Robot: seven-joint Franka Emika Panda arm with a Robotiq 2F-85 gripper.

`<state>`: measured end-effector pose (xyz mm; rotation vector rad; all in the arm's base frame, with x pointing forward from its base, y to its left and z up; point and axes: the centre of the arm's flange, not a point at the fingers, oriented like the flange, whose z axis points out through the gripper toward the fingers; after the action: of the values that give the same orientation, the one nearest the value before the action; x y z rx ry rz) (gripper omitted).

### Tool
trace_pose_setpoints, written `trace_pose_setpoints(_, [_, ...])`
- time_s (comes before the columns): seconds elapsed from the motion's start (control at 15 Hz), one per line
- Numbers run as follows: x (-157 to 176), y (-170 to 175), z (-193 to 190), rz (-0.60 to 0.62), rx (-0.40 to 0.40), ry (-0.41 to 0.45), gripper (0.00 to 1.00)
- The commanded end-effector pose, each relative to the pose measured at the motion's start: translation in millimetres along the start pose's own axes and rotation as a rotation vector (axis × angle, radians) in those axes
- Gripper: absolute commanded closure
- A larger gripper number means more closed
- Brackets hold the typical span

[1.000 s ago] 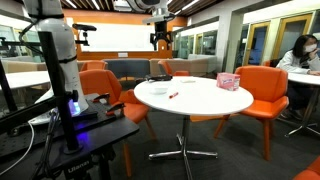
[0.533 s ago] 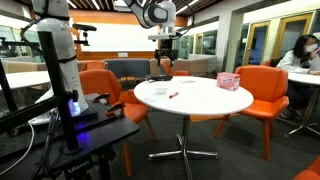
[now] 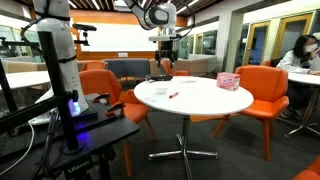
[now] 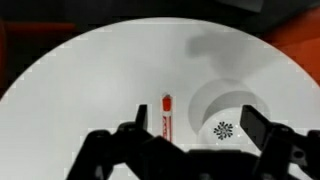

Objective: Put the red marker inside the white mug

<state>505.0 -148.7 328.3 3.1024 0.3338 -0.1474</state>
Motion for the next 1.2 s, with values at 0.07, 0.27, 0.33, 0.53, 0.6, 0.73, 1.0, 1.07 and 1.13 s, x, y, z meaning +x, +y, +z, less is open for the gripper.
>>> trace_pose_setpoints(0.07, [8,7,12,-0.014,-0.001,0.022,0.00])
trace_pose_setpoints(0.27, [19,16,43,-0.042,-0.013,0.036,0.00])
trace_pose_setpoints(0.33, [22,19,54,-0.043,-0.036,0.057,0.00])
trace_pose_setpoints(0.53, [36,30,86,-0.029,-0.021,0.088,0.00])
trace_pose_setpoints(0.6, [40,31,97,-0.036,-0.002,0.083,0.00])
trace_pose_setpoints(0.73, [46,32,116,-0.032,0.022,0.046,0.00])
trace_pose_setpoints(1.0, [62,37,146,-0.027,-0.007,0.031,0.00])
trace_pose_setpoints(1.07, [66,39,151,-0.036,-0.004,0.029,0.00])
trace_pose_setpoints(1.13, [70,39,154,-0.041,-0.010,0.035,0.00])
